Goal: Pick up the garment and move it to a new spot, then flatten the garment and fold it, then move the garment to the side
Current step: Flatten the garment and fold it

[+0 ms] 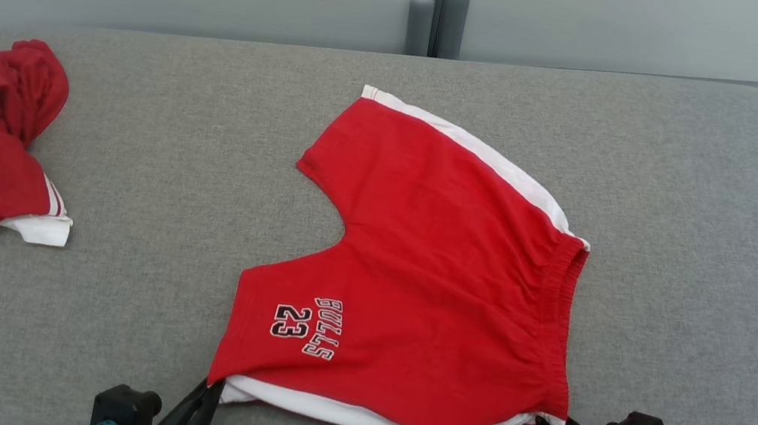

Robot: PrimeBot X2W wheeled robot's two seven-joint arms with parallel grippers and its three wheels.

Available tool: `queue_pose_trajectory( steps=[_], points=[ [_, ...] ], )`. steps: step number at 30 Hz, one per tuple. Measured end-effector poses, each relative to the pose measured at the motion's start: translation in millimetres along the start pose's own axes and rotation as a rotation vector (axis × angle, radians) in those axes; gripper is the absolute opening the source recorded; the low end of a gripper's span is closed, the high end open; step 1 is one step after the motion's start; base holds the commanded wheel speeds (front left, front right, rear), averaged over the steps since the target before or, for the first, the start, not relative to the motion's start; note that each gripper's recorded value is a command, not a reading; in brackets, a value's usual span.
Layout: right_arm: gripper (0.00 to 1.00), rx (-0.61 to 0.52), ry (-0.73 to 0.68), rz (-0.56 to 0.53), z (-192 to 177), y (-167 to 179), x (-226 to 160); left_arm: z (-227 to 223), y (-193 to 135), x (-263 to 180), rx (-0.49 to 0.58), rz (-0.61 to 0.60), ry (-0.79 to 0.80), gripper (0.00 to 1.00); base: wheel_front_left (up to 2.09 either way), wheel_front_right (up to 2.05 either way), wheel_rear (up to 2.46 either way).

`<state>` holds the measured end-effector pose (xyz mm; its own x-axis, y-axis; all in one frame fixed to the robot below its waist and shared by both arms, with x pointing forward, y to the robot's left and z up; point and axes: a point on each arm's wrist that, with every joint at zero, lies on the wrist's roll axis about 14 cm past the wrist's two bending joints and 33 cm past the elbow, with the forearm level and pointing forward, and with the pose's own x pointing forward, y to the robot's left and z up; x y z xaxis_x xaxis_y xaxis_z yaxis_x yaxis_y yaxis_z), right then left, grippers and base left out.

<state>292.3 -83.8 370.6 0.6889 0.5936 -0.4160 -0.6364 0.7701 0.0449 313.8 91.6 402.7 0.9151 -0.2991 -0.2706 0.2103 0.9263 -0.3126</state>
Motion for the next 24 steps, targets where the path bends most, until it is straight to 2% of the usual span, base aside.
queue_pose_trajectory(
  steps=[1, 9, 14, 24],
  points=[
    [0.0, 0.004, -0.004, 0.0, 1, 0, 1, 1, 1, 0, -0.001, 0.002, -0.004, 0.0, 0.0, 0.0, 0.0],
    [0.0, 0.08, -0.041, -0.037, 11, -7, 2, 24, 6, 3, -0.064, 0.032, -0.088, 0.0, 0.0, 0.0, 0.0],
    [0.0, 0.087, -0.068, -0.054, 18, -11, -2, 44, 5, 4, -0.092, 0.031, -0.157, 0.0, 0.0, 0.0, 0.0],
    [0.0, 0.107, -0.151, -0.096, 43, -26, -8, 63, -10, -11, -0.093, -0.004, -0.239, 0.0, 0.0, 0.0, 0.0]
  ],
)
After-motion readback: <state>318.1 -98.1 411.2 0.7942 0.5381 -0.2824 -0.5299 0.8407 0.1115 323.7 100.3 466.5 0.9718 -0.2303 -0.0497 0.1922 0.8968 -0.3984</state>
